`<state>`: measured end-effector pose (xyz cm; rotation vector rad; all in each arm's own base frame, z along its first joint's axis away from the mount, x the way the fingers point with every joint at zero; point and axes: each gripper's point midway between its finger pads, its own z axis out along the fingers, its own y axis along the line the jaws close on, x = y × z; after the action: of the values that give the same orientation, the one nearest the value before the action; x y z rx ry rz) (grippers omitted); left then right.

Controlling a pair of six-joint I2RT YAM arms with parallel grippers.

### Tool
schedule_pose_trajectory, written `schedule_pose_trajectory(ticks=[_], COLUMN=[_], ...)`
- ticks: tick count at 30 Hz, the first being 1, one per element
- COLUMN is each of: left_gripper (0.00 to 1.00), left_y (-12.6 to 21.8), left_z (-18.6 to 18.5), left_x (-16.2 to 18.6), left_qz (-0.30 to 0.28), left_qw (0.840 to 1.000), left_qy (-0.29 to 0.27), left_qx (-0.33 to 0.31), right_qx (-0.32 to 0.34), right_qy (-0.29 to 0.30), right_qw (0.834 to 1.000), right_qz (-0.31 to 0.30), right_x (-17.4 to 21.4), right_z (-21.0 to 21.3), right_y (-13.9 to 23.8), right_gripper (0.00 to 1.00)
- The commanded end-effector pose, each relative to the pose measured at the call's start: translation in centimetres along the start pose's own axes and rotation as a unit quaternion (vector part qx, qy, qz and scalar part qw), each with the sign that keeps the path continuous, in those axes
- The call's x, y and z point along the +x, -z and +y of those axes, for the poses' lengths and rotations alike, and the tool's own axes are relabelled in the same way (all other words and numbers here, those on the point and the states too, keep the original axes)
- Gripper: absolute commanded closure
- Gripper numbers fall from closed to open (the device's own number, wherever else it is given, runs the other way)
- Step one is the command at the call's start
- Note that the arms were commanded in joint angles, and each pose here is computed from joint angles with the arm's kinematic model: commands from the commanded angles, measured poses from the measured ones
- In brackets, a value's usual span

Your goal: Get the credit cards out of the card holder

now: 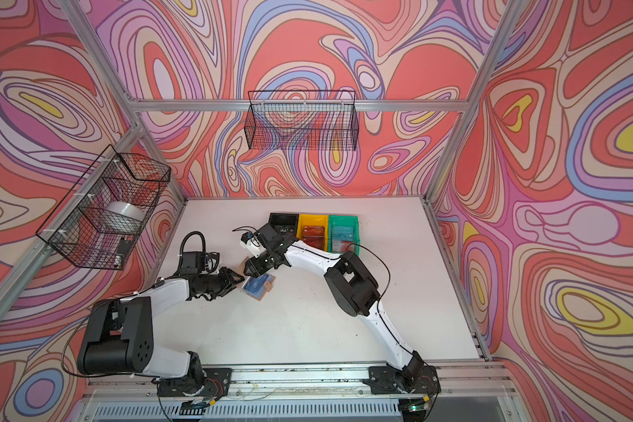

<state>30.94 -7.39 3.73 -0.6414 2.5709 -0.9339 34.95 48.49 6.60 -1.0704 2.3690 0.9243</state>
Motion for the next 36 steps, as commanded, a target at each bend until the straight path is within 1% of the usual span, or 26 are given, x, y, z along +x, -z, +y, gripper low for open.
schedule_pose_trajectory(ticks=[1,5,10,14,19,21,24,28,30,36], left_gripper=[0.71,0.85,1.0,1.0,1.0,0.97,0.89,0.87,0.79,0.74], left_y=[-0.3,-0.8,-1.1,-0.9,0.0,0.5,1.3,2.1,2.5,3.4], left_z=[-0.2,0.5,1.0,1.2,1.5,1.3,0.9,0.2,0.0,-0.1], left_x=[-0.6,-0.1,0.7,1.4,1.8,1.6,1.4,1.2,1.0,1.3], left_qz=[-0.005,0.007,0.009,0.01,0.005,0.0,-0.003,-0.01,-0.014,-0.014], left_qw=[1.0,1.0,0.999,0.999,0.999,0.999,0.999,0.999,0.999,0.999], left_qy=[-0.002,0.014,0.035,0.044,0.042,0.037,0.035,0.029,0.026,0.025], left_qx=[-0.003,-0.008,-0.003,-0.001,-0.019,-0.023,-0.032,-0.029,-0.031,-0.043], right_qx=[0.008,0.003,0.0,0.019,0.057,0.065,0.067,0.066,0.069,0.078], right_qy=[-0.003,-0.009,-0.015,-0.015,-0.015,-0.015,-0.014,-0.013,-0.012,-0.011], right_qw=[1.0,0.999,0.998,0.996,0.991,0.989,0.988,0.988,0.988,0.986], right_qz=[0.015,0.032,0.061,0.085,0.117,0.129,0.138,0.139,0.139,0.147], right_x=[1.3,2.7,4.9,6.8,9.3,9.9,10.4,10.4,10.3,10.6], right_z=[-0.5,-0.5,-0.3,-0.8,-2.3,-2.7,-2.9,-2.9,-3.0,-3.4], right_y=[0.3,0.2,0.5,1.3,2.3,2.5,2.6,2.5,2.5,2.7], right_gripper=[0.47,0.48,0.51,0.51,0.51,0.51,0.53,0.54,0.55,0.56])
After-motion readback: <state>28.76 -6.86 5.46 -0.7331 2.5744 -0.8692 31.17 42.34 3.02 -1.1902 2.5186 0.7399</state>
